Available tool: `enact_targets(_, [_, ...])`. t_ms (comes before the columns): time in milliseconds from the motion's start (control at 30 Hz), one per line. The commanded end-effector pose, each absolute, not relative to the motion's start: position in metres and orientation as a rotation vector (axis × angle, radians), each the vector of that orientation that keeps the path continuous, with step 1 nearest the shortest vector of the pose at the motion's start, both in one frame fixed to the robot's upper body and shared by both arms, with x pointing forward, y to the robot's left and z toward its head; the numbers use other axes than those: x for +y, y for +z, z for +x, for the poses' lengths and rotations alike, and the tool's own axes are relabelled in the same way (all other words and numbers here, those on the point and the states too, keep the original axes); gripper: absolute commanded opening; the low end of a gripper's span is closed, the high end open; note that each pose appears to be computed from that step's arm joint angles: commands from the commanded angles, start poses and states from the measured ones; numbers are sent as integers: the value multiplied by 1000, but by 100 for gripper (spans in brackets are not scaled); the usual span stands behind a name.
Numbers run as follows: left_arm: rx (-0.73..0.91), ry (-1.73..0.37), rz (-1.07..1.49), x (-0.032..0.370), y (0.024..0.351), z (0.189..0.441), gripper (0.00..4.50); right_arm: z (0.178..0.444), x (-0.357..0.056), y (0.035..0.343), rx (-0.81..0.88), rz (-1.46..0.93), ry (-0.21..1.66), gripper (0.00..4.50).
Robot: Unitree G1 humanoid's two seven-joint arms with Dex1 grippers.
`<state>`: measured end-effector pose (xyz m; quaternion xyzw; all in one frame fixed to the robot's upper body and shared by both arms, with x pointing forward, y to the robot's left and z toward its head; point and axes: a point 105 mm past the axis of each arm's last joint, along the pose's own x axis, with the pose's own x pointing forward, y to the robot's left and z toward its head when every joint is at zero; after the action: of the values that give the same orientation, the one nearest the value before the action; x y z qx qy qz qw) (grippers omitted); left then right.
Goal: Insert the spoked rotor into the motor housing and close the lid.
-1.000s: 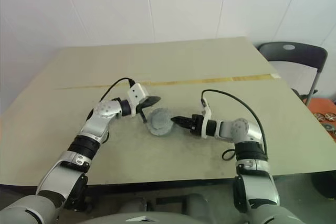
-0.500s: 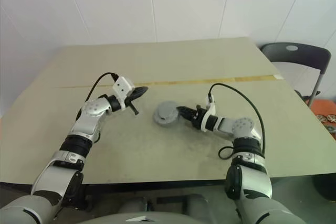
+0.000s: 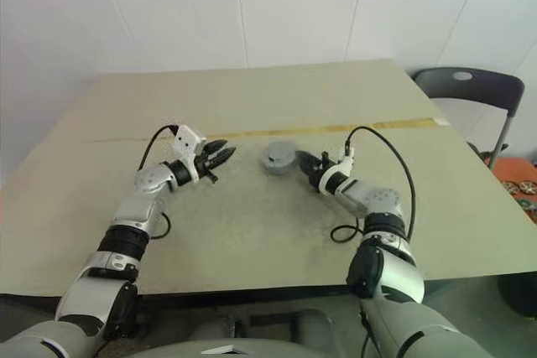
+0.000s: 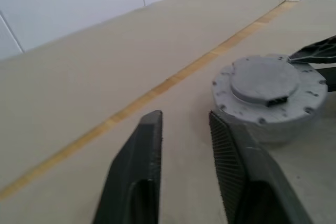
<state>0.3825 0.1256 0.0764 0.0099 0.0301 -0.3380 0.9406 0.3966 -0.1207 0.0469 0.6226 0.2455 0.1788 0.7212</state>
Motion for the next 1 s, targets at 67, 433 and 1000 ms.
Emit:
enact_targets(67, [-14,-620,-235,125,100,388,318,416,-102,84,422,1409,488,122])
enact_targets(433, [88,-491,-573,129,94,397,446,417,-88,96,390,1428,579,122])
enact_targets(1000, [171,-635,-778,92,102,390,446,408,-83,106,367,1449,693,122])
